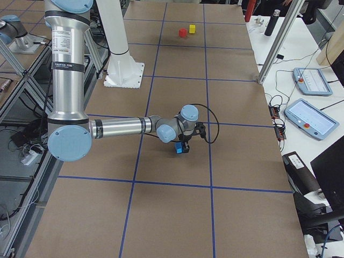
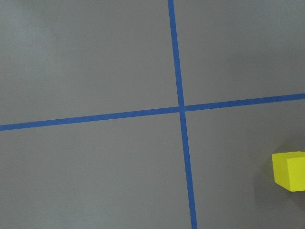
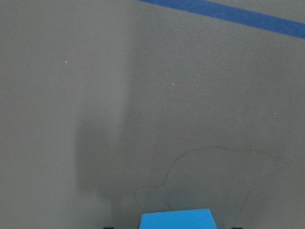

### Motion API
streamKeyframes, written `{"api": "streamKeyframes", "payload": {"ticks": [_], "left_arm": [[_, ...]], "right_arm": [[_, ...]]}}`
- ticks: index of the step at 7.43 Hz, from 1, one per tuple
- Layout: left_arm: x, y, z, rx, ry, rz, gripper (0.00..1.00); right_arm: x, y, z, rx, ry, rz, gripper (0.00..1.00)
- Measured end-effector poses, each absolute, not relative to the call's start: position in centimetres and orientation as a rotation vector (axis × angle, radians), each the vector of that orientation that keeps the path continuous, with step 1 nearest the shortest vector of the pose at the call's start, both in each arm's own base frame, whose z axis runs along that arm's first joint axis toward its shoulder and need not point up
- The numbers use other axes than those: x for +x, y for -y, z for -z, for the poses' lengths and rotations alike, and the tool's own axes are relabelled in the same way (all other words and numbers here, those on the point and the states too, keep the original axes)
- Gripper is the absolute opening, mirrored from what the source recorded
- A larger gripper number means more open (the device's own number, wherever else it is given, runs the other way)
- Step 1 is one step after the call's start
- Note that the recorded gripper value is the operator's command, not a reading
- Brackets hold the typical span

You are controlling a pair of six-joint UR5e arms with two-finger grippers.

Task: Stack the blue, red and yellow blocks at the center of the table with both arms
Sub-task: 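Carry the blue cube with the right gripper to the table center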

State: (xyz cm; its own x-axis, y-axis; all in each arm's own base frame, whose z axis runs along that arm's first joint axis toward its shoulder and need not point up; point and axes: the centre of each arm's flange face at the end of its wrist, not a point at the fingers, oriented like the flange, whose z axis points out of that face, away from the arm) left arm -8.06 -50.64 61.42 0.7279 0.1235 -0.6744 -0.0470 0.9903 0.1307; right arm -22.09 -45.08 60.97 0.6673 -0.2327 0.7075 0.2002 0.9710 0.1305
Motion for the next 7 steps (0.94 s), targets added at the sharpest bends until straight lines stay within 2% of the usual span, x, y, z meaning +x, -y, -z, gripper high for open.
{"api": "streamKeyframes", "payload": {"ticks": [3,4,6,7], "left_arm": [[-7.8,50.7,-61.4,0.107,-0.75,-0.1,1.0],[-7.7,50.7,-61.4,0.106,-0.751,-0.102,1.0],[-7.4,50.8,-61.4,0.106,-0.751,-0.107,1.0],[-7.3,50.8,-61.3,0.106,-0.751,-0.11,1.0]], "right_arm": [[-21.0,47.7,-57.2,0.05,0.893,0.224,0.0],[-22.4,51.4,-53.1,0.036,0.902,0.21,0.0],[-29.0,61.3,-40.4,-0.003,0.831,0.186,0.0],[-33.0,64.6,-35.5,-0.01,0.802,0.196,0.0]]}}
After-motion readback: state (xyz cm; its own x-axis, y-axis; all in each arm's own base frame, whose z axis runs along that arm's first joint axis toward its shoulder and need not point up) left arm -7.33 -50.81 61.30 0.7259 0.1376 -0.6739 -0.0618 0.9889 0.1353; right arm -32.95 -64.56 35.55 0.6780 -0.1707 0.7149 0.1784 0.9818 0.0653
